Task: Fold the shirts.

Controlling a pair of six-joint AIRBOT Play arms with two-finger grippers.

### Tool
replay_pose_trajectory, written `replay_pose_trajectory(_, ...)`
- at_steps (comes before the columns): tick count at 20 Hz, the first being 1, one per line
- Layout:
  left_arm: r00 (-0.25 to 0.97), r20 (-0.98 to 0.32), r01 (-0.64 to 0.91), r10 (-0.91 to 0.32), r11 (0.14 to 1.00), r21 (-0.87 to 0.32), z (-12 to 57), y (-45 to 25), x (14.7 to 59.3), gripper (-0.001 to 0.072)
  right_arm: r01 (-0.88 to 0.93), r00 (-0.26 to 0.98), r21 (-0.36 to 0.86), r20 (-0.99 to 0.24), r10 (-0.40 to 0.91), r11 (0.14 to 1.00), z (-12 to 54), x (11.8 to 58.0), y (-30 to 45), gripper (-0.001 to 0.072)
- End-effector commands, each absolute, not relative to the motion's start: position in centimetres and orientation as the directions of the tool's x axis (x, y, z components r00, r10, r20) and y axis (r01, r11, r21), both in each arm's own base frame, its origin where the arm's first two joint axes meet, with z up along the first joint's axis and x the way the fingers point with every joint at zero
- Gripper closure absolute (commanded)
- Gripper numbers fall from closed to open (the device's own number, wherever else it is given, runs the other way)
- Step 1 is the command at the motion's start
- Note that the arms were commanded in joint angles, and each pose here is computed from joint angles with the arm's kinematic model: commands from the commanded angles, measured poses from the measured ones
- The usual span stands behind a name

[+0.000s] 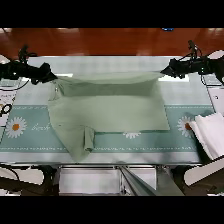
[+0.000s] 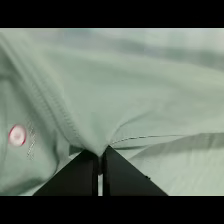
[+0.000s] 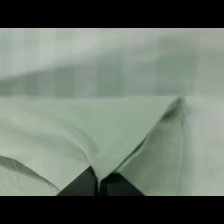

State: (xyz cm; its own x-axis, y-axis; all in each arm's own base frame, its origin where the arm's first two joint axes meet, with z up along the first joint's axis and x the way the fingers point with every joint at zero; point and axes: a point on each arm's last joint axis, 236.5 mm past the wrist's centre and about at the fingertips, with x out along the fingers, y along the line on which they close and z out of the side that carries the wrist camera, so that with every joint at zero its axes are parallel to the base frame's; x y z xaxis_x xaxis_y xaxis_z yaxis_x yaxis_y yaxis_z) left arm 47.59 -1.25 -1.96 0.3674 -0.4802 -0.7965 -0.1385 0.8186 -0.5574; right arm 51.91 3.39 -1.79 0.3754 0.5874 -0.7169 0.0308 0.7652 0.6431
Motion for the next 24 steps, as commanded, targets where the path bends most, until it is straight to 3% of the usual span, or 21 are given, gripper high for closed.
replay_pose_trajectory(1, 0.222, -0.842, -0.161, -0.491, 0.833, -0.528, -5.3, -1.6, 43.0, 0.0686, 0.07, 0.248, 0.583, -0.796, 0.552, 0.809, -4.6, 48.6, 2.5, 0.0687)
replay_pose_trajectory(5, 0.145, -0.873, -0.175, -0.465, 0.857, -0.485, -7.1, -0.7, 40.9, 0.0686, 0.091, 0.196, 0.55, -0.827, 0.526, 0.83, -6.4, 47.1, 2.3, 0.0687)
replay_pose_trajectory(13, 0.14, -0.875, -0.15, -0.463, 0.864, -0.481, -7.2, -0.4, 40.7, 0.0684, 0.122, 0.126, 0.493, -0.869, 0.479, 0.862, -7.8, 45.8, 1.7, 0.0686)
replay_pose_trajectory(14, 0.14, -0.875, -0.151, -0.463, 0.864, -0.481, -7.2, -0.4, 40.7, 0.0651, 0.128, 0.126, 0.491, -0.87, 0.477, 0.862, -7.9, 45.8, 2.0, 0.0626)
replay_pose_trajectory(15, 0.132, -0.874, -0.153, -0.467, 0.862, -0.483, -7.1, -0.5, 40.5, 0.0402, 0.147, 0.127, 0.49, -0.871, 0.475, 0.859, -8.0, 45.9, 2.2, 0.0388)
replay_pose_trajectory(16, 0.117, -0.874, -0.167, -0.472, 0.858, -0.486, -7.1, -0.6, 40.2, 0.0206, 0.154, 0.123, 0.491, -0.871, 0.476, 0.857, -8.0, 45.8, 2.2, 0.0302)
replay_pose_trajectory(19, 0.071, -0.863, -0.225, -0.499, 0.835, -0.502, -5.5, 0.5, 38.2, 0.0199, 0.197, 0.08, 0.498, -0.866, 0.493, 0.844, -6.3, 44.1, 1.4, 0.0304)
replay_pose_trajectory(21, 0.102, -0.861, -0.253, -0.499, 0.824, -0.507, -3.2, 2.3, 36.7, 0.0199, 0.213, 0.044, 0.468, -0.881, 0.47, 0.858, -4.5, 41.6, -0.8, 0.0304)
replay_pose_trajectory(24, 0.172, -0.863, -0.324, -0.476, 0.799, -0.506, -2.1, 4.4, 31.5, 0.0199, 0.295, 0.124, 0.451, -0.892, 0.434, 0.843, -4.2, 37.7, -2.6, 0.0304)
